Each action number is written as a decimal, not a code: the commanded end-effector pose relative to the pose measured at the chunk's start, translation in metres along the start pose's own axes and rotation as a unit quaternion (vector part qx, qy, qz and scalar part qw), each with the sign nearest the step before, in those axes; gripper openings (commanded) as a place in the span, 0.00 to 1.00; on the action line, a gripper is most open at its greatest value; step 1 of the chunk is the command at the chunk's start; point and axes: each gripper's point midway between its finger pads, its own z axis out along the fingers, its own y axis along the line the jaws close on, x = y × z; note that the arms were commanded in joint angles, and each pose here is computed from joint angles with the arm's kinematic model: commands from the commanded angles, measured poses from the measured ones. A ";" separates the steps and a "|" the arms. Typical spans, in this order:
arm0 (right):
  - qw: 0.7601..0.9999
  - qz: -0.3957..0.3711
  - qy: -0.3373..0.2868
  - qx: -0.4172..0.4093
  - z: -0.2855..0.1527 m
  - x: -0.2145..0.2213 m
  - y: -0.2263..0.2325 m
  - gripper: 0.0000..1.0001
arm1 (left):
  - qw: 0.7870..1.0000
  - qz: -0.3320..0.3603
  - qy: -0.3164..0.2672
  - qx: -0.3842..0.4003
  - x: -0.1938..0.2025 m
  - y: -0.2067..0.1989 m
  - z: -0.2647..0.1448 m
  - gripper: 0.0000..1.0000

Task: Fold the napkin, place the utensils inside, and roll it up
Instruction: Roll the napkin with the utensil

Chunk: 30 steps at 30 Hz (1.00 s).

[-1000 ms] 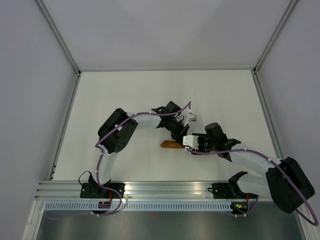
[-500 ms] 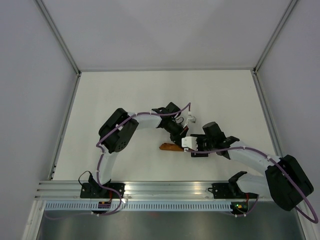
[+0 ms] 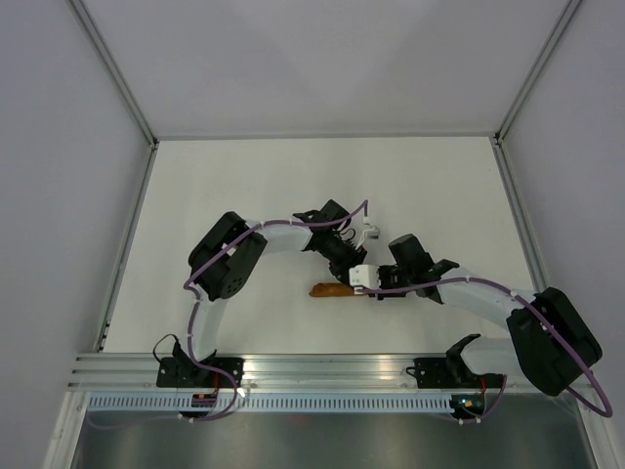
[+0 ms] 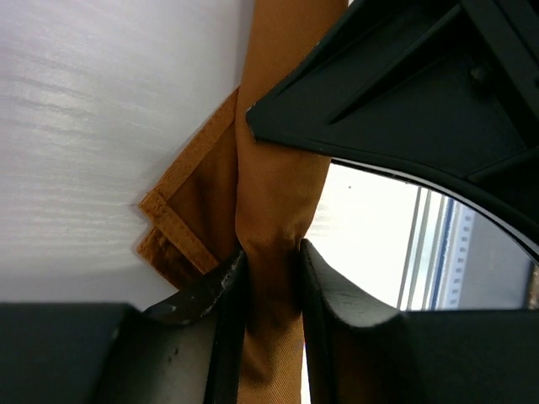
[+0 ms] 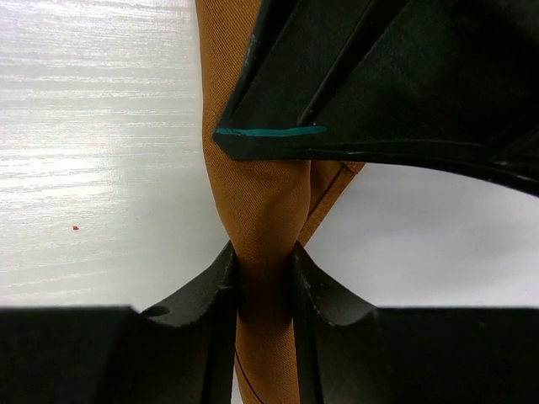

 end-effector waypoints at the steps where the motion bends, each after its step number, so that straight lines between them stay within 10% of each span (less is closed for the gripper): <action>1: 0.998 0.008 0.030 -0.049 0.002 0.014 0.021 0.22 | 0.994 -0.023 -0.016 -0.109 0.000 0.034 -0.017 0.37; 11: 0.992 0.031 0.041 -0.116 0.001 0.016 0.028 0.18 | 0.964 -0.018 -0.153 -0.217 -0.047 0.053 -0.081 0.46; 30: 0.943 0.133 0.037 -0.304 0.006 0.026 0.008 0.16 | 0.804 0.059 -0.453 -0.382 -0.047 0.007 -0.218 0.58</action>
